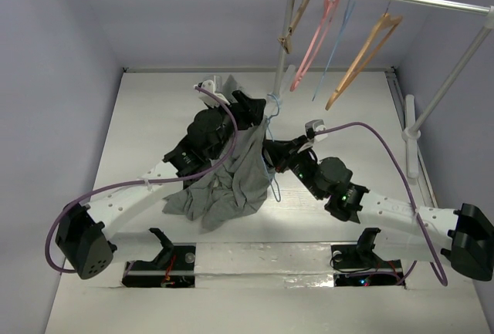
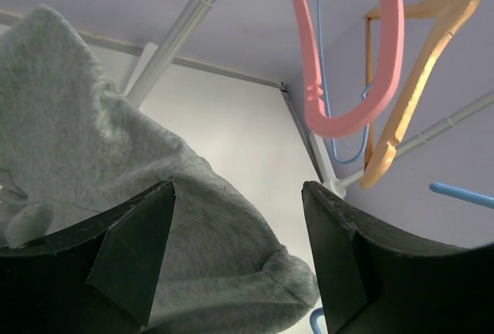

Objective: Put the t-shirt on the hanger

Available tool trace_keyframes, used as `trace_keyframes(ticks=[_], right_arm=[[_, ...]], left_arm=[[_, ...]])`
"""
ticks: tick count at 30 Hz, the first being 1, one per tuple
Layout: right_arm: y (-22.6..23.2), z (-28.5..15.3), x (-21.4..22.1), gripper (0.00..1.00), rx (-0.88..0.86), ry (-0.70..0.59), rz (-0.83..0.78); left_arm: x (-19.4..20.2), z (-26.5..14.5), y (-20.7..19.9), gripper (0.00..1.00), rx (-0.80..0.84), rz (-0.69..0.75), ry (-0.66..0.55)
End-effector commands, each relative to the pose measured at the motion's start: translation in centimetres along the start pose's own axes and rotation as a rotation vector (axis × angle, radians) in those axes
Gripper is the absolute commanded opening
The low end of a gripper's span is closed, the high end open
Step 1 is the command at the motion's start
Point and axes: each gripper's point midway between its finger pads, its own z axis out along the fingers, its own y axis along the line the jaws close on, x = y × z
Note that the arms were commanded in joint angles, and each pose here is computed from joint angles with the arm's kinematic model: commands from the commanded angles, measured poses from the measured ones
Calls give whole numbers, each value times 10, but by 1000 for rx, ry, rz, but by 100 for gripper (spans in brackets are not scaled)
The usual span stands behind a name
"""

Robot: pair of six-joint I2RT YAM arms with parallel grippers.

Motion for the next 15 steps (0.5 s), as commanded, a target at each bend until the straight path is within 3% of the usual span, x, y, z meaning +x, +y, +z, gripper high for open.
trace_keyframes(ticks=[1, 7, 15], right_arm=[[9, 3, -38, 0, -24, -126, 22], [15, 11, -34, 0, -45, -115, 11], [20, 21, -34, 0, -49, -114, -5]], left_arm=[[-14, 0, -17, 64, 61, -75, -33], [-3, 6, -25, 64, 105, -109, -11], [10, 7, -23, 57, 148, -193, -18]])
